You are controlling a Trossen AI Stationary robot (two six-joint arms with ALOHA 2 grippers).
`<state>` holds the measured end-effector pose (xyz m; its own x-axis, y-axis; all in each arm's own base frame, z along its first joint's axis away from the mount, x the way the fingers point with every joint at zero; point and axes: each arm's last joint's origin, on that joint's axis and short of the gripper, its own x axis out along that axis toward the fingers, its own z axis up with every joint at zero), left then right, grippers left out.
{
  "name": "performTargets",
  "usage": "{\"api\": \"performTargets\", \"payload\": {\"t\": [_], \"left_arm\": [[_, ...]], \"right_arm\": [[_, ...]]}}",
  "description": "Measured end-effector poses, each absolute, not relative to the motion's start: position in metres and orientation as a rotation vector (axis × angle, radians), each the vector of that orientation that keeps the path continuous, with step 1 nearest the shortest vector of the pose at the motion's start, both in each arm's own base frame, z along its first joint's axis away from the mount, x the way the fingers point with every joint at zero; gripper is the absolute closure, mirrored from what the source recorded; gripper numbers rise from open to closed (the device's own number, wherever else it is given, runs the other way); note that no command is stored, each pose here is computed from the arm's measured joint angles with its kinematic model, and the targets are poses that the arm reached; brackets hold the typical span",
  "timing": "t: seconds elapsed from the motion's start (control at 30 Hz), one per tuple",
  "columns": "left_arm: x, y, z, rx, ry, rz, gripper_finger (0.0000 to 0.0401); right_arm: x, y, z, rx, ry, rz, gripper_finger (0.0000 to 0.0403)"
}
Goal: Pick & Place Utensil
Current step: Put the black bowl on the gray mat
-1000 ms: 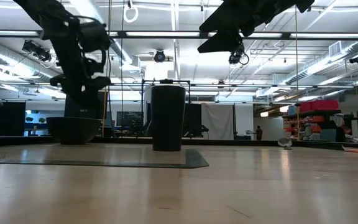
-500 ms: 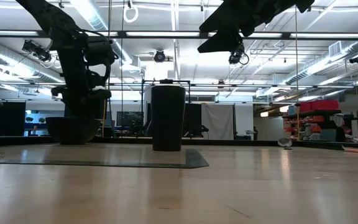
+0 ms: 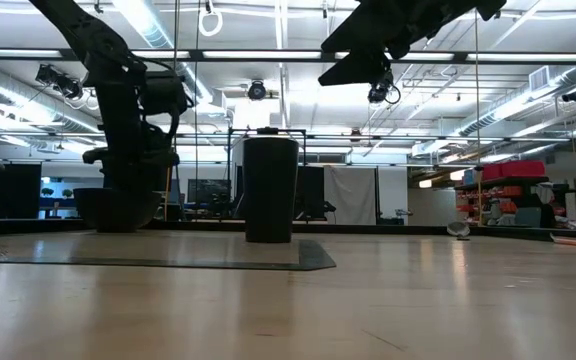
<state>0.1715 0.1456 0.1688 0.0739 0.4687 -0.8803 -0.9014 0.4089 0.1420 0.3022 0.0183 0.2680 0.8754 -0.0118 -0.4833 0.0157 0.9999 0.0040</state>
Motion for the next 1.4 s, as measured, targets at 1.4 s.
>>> {"api": "performTargets", "payload": {"t": [1.4], "left_arm": [[0.1710,0.1434,0.1680,-0.413,1.150,0.926,0.0381]], "right_arm": [[0.3029,0.0175,0.2692,0.006,0.490,-0.017,0.0005]]}}
